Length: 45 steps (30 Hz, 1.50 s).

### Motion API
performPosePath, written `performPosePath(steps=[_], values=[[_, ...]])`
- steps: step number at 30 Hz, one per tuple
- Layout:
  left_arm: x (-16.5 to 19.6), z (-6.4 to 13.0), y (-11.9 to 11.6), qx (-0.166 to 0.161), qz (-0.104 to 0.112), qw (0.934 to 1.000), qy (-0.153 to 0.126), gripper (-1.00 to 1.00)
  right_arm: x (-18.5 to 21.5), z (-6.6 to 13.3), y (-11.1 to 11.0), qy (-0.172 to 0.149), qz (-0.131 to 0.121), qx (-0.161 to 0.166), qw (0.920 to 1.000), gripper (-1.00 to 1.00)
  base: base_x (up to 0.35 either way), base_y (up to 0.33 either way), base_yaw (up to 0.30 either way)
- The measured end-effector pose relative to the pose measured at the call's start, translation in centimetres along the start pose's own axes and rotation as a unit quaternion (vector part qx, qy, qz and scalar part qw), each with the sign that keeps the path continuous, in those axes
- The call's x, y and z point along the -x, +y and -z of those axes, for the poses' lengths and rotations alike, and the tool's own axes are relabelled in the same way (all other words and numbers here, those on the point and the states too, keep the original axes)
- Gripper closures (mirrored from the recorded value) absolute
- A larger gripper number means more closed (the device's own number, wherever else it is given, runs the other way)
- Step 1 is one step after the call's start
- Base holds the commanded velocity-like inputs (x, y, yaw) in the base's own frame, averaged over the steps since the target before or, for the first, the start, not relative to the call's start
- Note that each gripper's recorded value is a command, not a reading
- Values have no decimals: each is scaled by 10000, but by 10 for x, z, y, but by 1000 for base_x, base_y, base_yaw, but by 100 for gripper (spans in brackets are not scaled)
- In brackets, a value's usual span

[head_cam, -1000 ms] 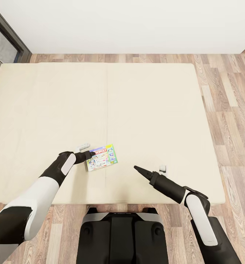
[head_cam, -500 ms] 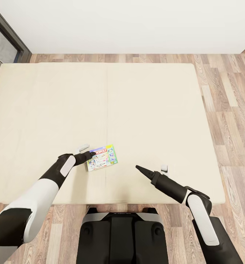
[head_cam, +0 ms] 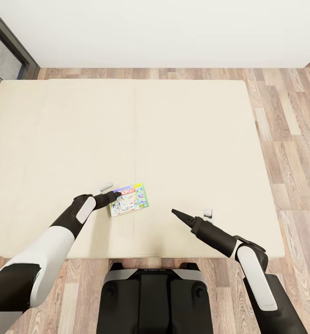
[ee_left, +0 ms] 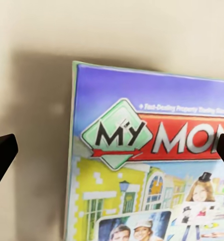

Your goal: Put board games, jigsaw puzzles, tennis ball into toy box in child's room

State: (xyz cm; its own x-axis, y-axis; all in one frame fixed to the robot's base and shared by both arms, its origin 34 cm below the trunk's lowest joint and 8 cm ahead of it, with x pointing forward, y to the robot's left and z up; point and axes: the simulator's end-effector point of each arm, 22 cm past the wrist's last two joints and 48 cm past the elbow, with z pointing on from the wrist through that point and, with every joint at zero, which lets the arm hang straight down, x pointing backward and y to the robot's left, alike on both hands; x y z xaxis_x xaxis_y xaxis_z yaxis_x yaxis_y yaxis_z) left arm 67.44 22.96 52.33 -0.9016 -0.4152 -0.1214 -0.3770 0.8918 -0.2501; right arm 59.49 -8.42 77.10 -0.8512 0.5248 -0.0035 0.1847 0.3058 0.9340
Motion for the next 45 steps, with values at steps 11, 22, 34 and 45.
performPosePath(steps=[11,22,34,45], values=[[9,2,4,152,-407,9990,-101,-100,0,0,0,-1,-1,2,10000,-100,0,-59,0],[9,2,3,145,-390,9991,-106,-100,0,0,0,0,1,4,10000,-100,0,-61,0],[11,3,3,152,-446,9988,-125,-100,0,0,0,-1,1,2,10000,-100,0,-149,0],[-1,0,-3,-106,-366,9993,15,-100,0,0,0,-1,0,-2,10000,-100,0,-23,0]])
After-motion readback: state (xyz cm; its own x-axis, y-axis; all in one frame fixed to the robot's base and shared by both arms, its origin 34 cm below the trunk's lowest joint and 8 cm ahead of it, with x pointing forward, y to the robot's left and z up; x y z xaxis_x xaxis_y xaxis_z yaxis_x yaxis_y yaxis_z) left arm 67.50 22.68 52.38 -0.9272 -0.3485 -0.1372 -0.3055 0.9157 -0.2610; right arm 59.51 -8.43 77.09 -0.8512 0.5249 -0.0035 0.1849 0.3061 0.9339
